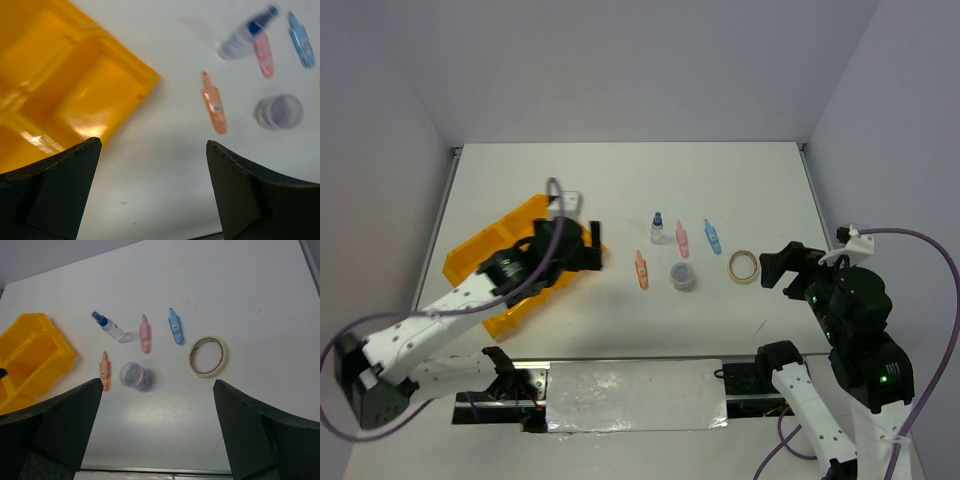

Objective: Sort the stationery into containers
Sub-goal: Pick up the stationery from the center of the board.

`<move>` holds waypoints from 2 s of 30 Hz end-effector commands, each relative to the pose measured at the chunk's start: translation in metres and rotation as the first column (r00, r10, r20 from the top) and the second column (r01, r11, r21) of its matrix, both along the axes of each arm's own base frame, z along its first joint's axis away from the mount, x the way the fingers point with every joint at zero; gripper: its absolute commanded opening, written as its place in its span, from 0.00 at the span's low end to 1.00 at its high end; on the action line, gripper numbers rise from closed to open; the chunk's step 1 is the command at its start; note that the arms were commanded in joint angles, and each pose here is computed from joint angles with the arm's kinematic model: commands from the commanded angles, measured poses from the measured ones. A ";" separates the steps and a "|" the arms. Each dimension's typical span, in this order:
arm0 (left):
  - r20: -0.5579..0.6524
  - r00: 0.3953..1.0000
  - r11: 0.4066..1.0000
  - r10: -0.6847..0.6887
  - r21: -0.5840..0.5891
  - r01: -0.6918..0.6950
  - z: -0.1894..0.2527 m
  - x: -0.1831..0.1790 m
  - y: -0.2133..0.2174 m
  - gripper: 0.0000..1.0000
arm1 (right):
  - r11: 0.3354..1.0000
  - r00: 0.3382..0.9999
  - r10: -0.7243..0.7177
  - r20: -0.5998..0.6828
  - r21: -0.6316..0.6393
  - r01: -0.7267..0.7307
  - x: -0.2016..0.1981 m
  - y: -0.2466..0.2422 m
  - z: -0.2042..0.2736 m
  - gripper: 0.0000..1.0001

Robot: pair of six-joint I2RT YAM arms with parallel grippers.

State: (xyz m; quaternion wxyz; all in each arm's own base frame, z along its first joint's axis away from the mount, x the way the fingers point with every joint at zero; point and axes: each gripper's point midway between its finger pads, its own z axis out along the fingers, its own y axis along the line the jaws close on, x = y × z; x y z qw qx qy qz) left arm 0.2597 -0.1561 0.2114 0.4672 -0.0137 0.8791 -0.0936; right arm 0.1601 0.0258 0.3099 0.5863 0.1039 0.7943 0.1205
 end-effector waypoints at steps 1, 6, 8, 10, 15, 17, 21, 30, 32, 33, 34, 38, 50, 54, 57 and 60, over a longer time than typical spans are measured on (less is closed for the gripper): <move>0.084 0.993 0.992 -0.083 -0.090 0.091 0.024 0.013 -0.085 0.99 | 0.999 0.999 -0.044 -0.007 -0.021 0.044 -0.006 -0.010 0.005 1.00; 0.019 0.968 0.968 -0.251 0.025 0.250 -0.025 0.017 -0.181 0.99 | 1.000 1.000 0.010 0.009 -0.017 -0.010 -0.017 -0.003 0.005 1.00; 0.005 0.958 0.956 -0.288 0.055 0.288 -0.041 0.022 -0.209 0.99 | 0.999 0.999 0.047 0.005 -0.018 -0.047 -0.021 0.002 0.004 1.00; 0.001 0.948 0.947 -0.319 0.046 0.318 -0.045 0.026 -0.230 0.99 | 0.997 0.997 0.074 0.002 -0.018 -0.074 -0.025 0.005 0.003 1.00; -0.054 0.922 0.921 -0.383 0.057 0.386 -0.078 0.029 -0.267 0.99 | 0.991 0.991 0.132 0.003 -0.014 -0.132 -0.026 0.015 -0.003 1.00; -0.071 0.916 0.915 -0.395 0.059 0.399 -0.091 0.028 -0.274 0.99 | 0.991 0.991 0.133 -0.007 -0.017 -0.133 -0.024 0.015 -0.008 1.00; -0.092 0.908 0.907 -0.409 0.068 0.416 -0.104 0.031 -0.284 0.99 | 0.991 0.991 0.133 -0.004 -0.023 -0.133 -0.024 0.014 -0.007 1.00; -0.141 0.906 0.902 -0.400 0.117 0.417 -0.134 0.032 -0.283 0.97 | 0.987 0.987 0.162 0.007 -0.024 -0.162 -0.026 0.019 -0.006 1.00; -0.158 0.911 0.905 -0.381 0.138 0.403 -0.142 0.032 -0.278 0.97 | 0.986 0.987 0.163 0.007 -0.023 -0.163 -0.025 0.019 -0.006 1.00; -0.164 0.912 0.905 -0.376 0.146 0.399 -0.146 0.031 -0.276 0.96 | 0.986 0.986 0.165 0.009 -0.024 -0.165 -0.025 0.019 -0.006 1.00; -0.166 0.912 0.906 -0.375 0.146 0.398 -0.147 0.031 -0.275 0.95 | 0.986 0.986 0.165 0.006 -0.024 -0.165 -0.025 0.019 -0.007 1.00; -0.169 0.914 0.906 -0.369 0.153 0.394 -0.151 0.029 -0.270 0.82 | 0.986 0.986 0.165 0.007 -0.024 -0.165 -0.025 0.019 -0.007 1.00; -0.057 0.940 0.935 -0.336 0.100 0.341 -0.052 0.020 -0.239 0.06 | 0.986 0.987 0.162 0.020 -0.031 -0.162 -0.027 0.018 -0.002 1.00; 0.072 0.990 0.985 -0.121 0.131 0.111 0.023 0.034 -0.169 0.06 | 0.985 0.984 0.173 0.032 -0.028 -0.172 -0.026 0.020 0.002 1.00; 0.091 0.993 0.989 0.074 0.118 -0.085 0.056 0.055 -0.092 0.09 | 0.982 0.982 0.187 0.039 -0.023 -0.186 -0.026 0.023 0.003 1.00; 0.061 0.969 0.969 0.239 0.048 -0.242 0.067 0.087 -0.013 0.10 | 0.982 0.982 0.187 0.035 -0.029 -0.186 -0.023 0.023 0.003 1.00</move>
